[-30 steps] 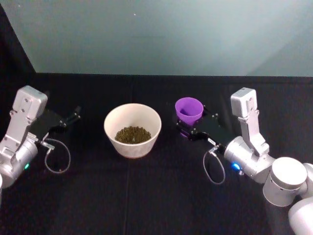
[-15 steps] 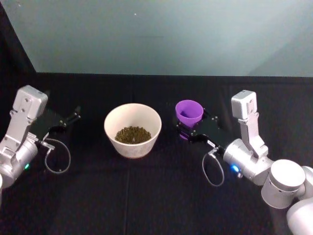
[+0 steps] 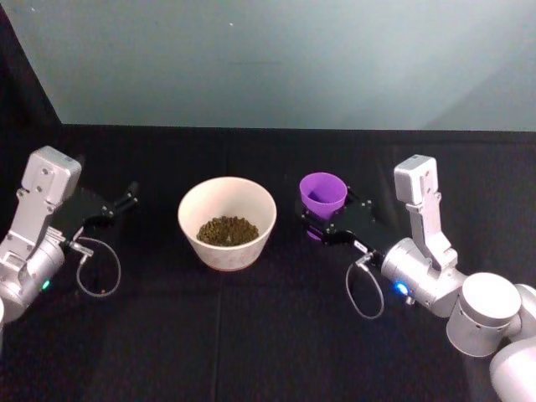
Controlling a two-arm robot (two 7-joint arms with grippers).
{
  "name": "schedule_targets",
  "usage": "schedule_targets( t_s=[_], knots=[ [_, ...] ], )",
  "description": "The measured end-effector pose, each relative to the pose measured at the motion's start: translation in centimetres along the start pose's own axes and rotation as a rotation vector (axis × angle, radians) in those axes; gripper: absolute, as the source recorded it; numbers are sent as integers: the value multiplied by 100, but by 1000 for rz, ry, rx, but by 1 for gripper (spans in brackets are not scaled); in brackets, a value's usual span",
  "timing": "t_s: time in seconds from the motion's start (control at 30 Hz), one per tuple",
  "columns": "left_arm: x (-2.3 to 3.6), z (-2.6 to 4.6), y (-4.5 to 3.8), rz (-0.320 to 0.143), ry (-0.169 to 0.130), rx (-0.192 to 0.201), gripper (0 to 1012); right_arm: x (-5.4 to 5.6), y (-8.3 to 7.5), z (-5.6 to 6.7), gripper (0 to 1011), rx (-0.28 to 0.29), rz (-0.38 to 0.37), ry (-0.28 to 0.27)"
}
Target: Pick up the cup and pour the mung beans from the cup into the bowl.
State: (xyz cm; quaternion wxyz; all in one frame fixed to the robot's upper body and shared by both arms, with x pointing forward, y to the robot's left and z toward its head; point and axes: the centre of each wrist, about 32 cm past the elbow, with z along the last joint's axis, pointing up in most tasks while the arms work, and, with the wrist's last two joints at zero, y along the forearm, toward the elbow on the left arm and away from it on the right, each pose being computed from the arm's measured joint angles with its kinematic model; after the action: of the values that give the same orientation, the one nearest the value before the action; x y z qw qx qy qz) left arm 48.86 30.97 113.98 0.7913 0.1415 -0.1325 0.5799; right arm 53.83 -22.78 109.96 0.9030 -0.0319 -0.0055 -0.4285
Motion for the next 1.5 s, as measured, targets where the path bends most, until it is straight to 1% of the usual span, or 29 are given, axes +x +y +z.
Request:
schedule_targets(
  t_s=[0.23,0.33,0.4,0.43,0.6,0.8,0.97,1.17,1.23,1.33,1.5],
  knots=[
    [0,0,0,0,0,0,1000,-1,2,-3,735,-8,-1,1],
    [0,0,0,0,0,0,1000,-1,9,-5,775,-11,-1,0],
    [0,0,0,0,0,0,1000,-1,12,-5,841,-12,0,0],
    [0,0,0,0,0,0,1000,-2,15,-5,893,-14,0,-2],
    [0,0,0,0,0,0,1000,-4,19,-7,997,-15,1,-2],
    [0,0,0,0,0,0,1000,-6,12,-5,1003,-8,-5,-2],
    [0,0,0,0,0,0,1000,-13,-23,13,1002,20,-17,-9],
    [0,0,0,0,0,0,1000,3,-88,40,1003,102,-25,-25],
    [0,0,0,0,0,0,1000,7,-97,45,1003,118,-24,-26],
    [0,0,0,0,0,0,1000,10,-106,53,1003,137,-20,-29],
    [0,0,0,0,0,0,1000,27,-115,67,1003,152,-21,-29]
  ],
)
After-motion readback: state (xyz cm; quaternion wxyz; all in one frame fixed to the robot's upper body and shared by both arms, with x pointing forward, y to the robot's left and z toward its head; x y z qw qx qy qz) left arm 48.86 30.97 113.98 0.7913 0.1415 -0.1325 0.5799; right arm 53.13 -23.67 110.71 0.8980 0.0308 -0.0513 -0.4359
